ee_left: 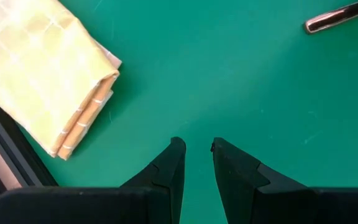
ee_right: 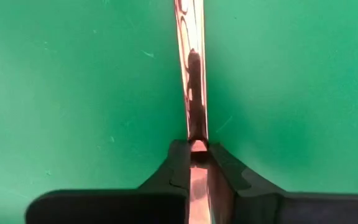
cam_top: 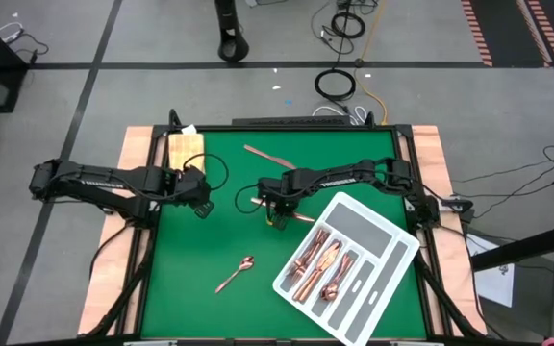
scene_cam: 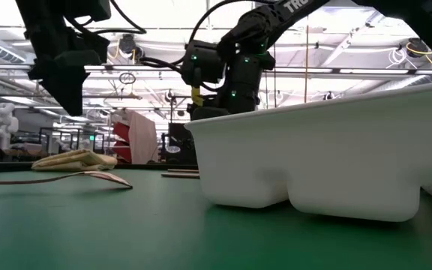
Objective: Sort silverware
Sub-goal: Put the bronze knife into the silverware tray
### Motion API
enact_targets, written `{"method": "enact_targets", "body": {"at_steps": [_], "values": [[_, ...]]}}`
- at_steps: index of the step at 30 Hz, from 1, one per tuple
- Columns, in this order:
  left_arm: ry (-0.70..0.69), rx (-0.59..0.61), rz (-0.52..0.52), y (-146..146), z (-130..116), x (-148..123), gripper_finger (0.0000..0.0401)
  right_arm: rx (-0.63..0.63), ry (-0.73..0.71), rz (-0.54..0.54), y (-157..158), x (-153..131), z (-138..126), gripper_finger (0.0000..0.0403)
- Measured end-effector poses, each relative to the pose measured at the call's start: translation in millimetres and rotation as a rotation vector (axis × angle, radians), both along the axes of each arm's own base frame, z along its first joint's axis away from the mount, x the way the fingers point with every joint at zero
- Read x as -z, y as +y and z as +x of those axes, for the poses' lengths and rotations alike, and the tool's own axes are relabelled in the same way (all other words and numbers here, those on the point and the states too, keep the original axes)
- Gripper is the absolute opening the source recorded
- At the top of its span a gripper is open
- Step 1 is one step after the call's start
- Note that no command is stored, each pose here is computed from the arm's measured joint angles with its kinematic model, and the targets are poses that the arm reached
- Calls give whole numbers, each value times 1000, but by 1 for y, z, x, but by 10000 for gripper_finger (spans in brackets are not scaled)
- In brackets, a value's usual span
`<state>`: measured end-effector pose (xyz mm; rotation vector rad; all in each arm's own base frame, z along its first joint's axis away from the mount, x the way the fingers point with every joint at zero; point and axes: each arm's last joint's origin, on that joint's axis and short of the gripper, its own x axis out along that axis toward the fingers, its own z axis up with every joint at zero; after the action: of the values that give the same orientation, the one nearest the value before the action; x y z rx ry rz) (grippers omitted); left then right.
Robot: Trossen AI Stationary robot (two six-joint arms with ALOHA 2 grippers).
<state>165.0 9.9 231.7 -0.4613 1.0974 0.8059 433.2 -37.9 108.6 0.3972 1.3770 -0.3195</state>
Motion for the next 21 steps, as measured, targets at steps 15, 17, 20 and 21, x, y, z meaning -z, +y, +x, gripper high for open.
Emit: {"method": "enact_targets", "body": {"at_steps": [15,17,20,21], "values": [[3,2,0,0,0,0,91,-59,-139,-102,0,-49,36,3],[5,5,1,0,0,0,91,-61,-153,-109,-1,-56,39,3],[13,25,6,0,0,0,91,-61,-184,-134,-2,-66,44,3],[13,25,6,0,0,0,91,-59,-194,-140,-2,-70,45,3]]}}
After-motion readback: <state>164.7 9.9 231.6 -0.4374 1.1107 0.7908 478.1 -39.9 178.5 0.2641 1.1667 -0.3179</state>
